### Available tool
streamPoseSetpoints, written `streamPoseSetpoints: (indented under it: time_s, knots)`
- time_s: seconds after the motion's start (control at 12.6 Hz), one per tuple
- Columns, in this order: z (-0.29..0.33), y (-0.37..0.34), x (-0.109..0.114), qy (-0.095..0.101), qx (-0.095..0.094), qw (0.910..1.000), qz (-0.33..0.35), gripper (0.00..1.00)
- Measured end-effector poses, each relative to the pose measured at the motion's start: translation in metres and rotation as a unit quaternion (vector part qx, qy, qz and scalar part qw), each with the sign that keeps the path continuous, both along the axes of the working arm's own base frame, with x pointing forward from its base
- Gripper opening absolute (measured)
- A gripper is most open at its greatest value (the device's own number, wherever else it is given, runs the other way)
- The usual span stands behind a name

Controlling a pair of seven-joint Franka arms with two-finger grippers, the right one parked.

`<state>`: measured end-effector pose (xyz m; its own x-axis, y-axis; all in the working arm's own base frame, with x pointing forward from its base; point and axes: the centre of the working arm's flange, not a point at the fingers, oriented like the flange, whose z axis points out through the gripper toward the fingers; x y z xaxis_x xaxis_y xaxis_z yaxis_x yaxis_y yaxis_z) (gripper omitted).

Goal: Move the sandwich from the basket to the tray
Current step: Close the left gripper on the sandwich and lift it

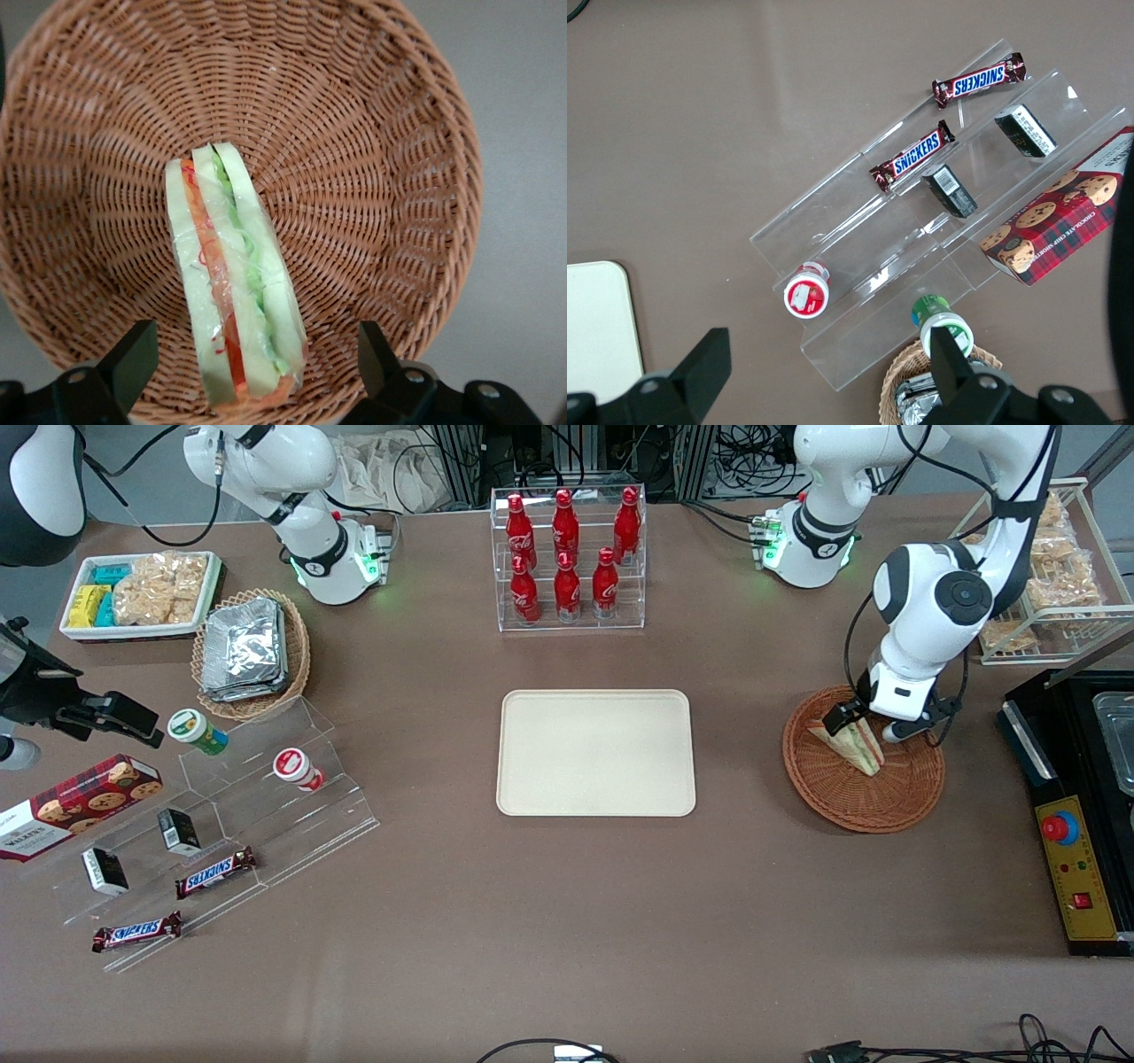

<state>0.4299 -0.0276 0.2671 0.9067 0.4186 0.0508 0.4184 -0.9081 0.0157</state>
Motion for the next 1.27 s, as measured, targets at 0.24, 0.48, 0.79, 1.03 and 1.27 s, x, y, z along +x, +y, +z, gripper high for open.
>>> streamPoseSetpoints:
  time_s: [0.24, 0.48, 0.79, 1.03, 1.27]
  knots:
    - [-0.02, 0.001, -0.005, -0.004, -0.003, 1.0, 0.001, 1.0]
    - [-0.034, 0.001, -0.006, -0.003, -0.006, 1.0, 0.002, 1.0]
    - [-0.036, 0.002, -0.006, -0.002, -0.006, 1.0, 0.003, 0.56]
    - [-0.033, 0.002, -0.006, -0.005, -0.006, 1.0, -0.001, 0.37]
    - [-0.009, 0.002, 0.0, 0.009, 0.001, 0.9992, -0.04, 0.33]
